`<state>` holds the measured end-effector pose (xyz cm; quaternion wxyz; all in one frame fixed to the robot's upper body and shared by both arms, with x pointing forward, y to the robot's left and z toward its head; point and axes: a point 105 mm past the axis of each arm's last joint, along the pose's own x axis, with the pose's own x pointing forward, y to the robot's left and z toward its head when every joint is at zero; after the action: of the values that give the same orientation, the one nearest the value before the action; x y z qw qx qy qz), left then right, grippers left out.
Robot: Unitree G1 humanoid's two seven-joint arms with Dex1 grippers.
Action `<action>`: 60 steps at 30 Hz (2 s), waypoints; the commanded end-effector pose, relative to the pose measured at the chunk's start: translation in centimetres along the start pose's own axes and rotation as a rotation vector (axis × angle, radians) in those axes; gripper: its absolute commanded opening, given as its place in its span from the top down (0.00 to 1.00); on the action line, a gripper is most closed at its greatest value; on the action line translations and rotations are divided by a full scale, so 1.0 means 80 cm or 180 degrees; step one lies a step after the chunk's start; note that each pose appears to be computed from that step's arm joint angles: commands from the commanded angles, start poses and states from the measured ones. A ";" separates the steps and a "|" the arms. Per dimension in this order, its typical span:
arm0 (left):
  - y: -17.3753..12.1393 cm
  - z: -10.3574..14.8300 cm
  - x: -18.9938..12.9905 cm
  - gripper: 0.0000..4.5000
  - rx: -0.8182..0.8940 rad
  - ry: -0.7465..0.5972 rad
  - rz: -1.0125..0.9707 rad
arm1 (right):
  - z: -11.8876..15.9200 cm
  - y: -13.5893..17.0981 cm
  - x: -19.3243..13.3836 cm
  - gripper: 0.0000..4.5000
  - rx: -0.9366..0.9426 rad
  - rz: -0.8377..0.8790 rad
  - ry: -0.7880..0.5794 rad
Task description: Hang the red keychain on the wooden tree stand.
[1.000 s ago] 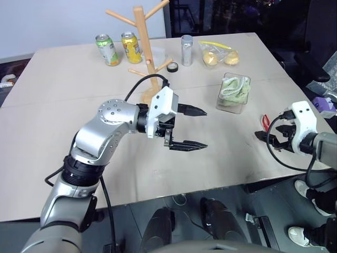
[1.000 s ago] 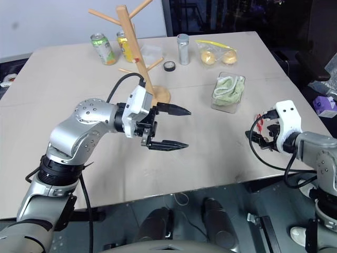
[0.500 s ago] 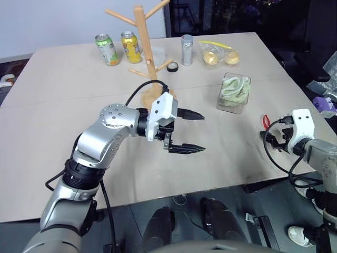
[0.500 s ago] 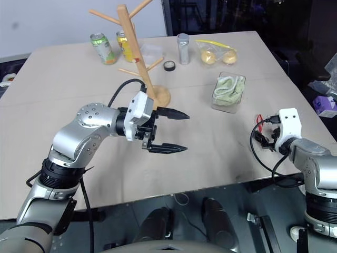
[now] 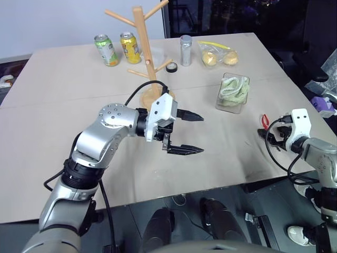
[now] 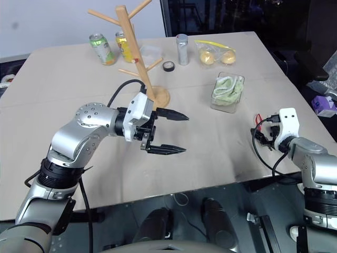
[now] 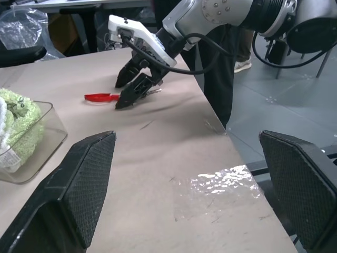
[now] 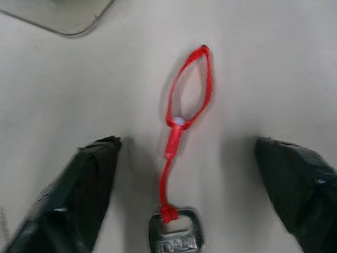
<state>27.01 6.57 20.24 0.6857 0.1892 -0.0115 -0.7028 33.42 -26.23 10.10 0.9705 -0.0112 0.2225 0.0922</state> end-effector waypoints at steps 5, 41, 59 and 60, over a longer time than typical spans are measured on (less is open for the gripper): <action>0.003 0.013 -0.003 0.00 0.0165 -0.0014 0.0027 | 0.000 0.016 0.004 0.83 -0.0117 0.0208 0.0016; -0.009 0.034 -0.182 0.00 -0.0988 -0.0856 0.3189 | 0.183 0.336 -0.014 0.98 -0.1545 0.2015 -0.2816; 0.007 0.037 -0.190 0.00 -0.0835 -0.0723 0.3232 | 0.224 0.370 0.033 0.98 -0.1662 0.1931 -0.3239; 0.007 0.037 -0.191 0.00 -0.0830 -0.0719 0.3226 | 0.224 0.371 0.032 0.98 -0.1671 0.1947 -0.3251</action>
<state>26.76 20.70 26.01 0.9546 -0.0179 -0.0690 -0.2892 38.60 4.21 23.37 0.8628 -0.1405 -0.2611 0.4094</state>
